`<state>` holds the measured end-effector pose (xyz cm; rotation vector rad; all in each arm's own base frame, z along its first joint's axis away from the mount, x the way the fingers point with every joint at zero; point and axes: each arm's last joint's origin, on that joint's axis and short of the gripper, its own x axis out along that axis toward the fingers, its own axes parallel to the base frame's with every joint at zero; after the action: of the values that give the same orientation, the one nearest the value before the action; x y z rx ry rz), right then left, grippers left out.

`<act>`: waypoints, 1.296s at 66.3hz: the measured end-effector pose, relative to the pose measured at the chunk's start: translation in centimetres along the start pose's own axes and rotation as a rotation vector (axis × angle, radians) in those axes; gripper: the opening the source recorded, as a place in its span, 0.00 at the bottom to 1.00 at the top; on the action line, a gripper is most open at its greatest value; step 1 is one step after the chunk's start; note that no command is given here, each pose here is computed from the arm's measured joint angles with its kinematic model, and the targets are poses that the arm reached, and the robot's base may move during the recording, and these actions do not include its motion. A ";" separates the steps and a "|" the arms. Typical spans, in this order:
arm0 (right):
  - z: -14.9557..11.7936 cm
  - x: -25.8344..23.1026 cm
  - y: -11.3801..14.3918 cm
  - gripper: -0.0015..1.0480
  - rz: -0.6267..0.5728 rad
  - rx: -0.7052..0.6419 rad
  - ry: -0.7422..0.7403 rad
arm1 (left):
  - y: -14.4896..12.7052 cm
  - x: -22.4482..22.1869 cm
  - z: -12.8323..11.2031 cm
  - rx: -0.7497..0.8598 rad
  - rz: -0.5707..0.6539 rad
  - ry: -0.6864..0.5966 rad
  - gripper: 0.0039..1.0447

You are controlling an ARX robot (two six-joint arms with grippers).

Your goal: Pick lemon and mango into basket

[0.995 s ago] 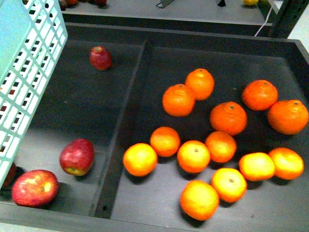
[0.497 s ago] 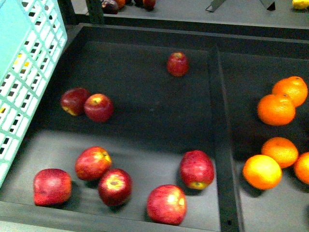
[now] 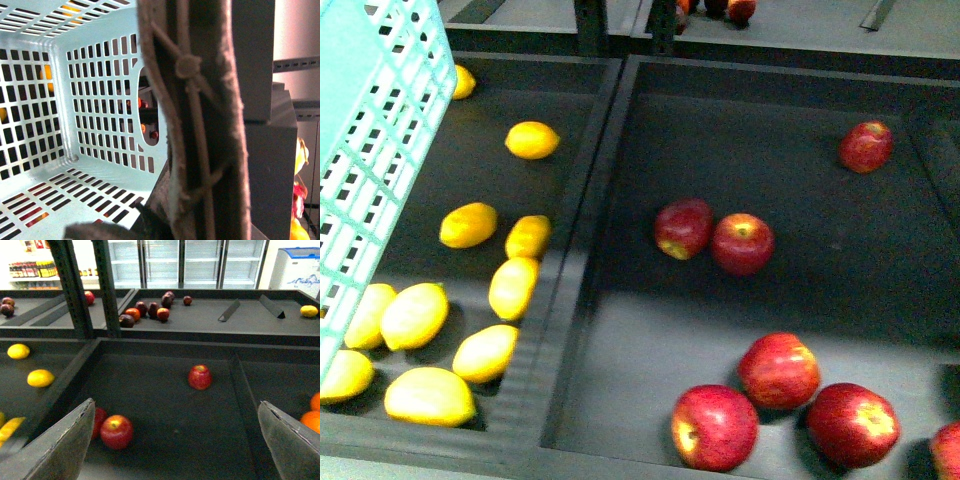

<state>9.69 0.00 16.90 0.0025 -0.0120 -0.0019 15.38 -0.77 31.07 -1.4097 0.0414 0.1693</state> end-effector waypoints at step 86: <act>0.0 0.0 0.0 0.92 0.002 0.000 -0.001 | 0.0 0.0 0.0 0.002 -0.001 -0.001 0.04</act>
<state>9.68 0.00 16.90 0.0025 -0.0132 0.0000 15.37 -0.77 31.11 -1.4079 0.0403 0.1688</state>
